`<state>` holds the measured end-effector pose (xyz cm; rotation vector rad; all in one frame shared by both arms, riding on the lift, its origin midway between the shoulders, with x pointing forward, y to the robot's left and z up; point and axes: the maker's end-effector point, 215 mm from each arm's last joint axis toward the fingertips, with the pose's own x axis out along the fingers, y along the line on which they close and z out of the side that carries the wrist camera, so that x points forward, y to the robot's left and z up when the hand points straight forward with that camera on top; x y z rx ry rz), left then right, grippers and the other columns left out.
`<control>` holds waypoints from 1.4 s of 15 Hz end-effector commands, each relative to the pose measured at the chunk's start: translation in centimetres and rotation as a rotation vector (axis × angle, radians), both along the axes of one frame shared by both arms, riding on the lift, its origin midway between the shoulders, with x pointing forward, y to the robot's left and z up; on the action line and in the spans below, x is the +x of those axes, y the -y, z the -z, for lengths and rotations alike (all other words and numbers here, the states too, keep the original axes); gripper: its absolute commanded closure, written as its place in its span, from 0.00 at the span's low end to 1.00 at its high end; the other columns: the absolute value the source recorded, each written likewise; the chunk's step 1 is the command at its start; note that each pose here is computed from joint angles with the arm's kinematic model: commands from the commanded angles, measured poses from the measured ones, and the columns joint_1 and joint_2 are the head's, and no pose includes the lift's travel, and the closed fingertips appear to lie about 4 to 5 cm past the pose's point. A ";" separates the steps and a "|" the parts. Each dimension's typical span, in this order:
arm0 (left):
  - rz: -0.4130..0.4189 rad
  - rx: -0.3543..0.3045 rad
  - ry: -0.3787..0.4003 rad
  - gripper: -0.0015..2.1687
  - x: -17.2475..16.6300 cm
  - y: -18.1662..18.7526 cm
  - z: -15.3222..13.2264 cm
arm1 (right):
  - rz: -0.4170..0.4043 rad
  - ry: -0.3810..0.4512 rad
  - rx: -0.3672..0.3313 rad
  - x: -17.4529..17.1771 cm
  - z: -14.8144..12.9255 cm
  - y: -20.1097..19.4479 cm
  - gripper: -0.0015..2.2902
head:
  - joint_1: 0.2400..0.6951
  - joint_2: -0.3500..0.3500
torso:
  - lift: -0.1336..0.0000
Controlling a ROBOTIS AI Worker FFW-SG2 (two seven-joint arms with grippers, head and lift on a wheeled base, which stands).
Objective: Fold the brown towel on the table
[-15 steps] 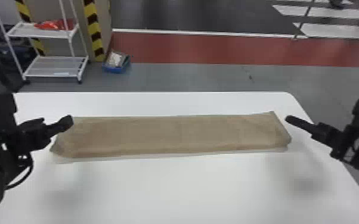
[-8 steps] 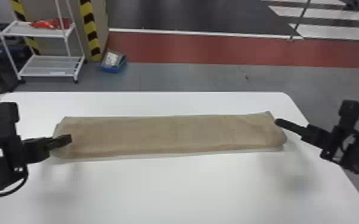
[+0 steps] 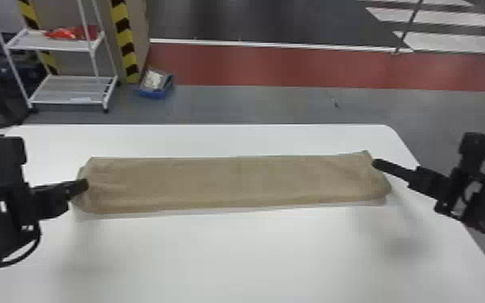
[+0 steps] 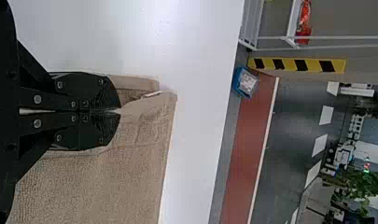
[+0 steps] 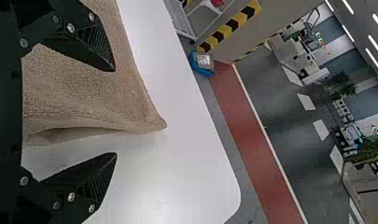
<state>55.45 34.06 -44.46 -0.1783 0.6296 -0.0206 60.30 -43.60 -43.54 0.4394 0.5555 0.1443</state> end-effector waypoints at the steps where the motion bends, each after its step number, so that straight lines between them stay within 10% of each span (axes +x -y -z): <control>1: 0.008 -0.005 0.000 0.77 -0.1 0.2 0.1 | -0.011 -0.001 -0.004 0.1 0.0 -0.4 0.27 | 1.00 0.37 | 0.18; 5: -0.004 -0.020 0.037 0.79 -0.2 -0.3 -0.7 | -0.025 0.004 0.008 0.0 -0.2 -0.7 0.36 | 1.00 0.37 | 0.18; 8: -0.017 -0.072 0.072 0.79 -0.5 -1.2 -1.5 | -0.025 0.006 0.025 -0.3 -0.5 -0.2 0.74 | 1.00 0.38 | 0.18; 19: -0.067 -0.105 0.206 0.79 -2.9 -6.0 -3.3 | -0.034 -0.066 0.081 -1.8 1.0 -1.4 0.74 | 1.00 0.44 | 0.18; 21: -0.064 -0.105 0.199 0.79 -3.1 -6.1 -3.0 | -0.036 -0.063 0.079 -1.9 1.0 -1.4 0.48 | 1.00 0.46 | 0.18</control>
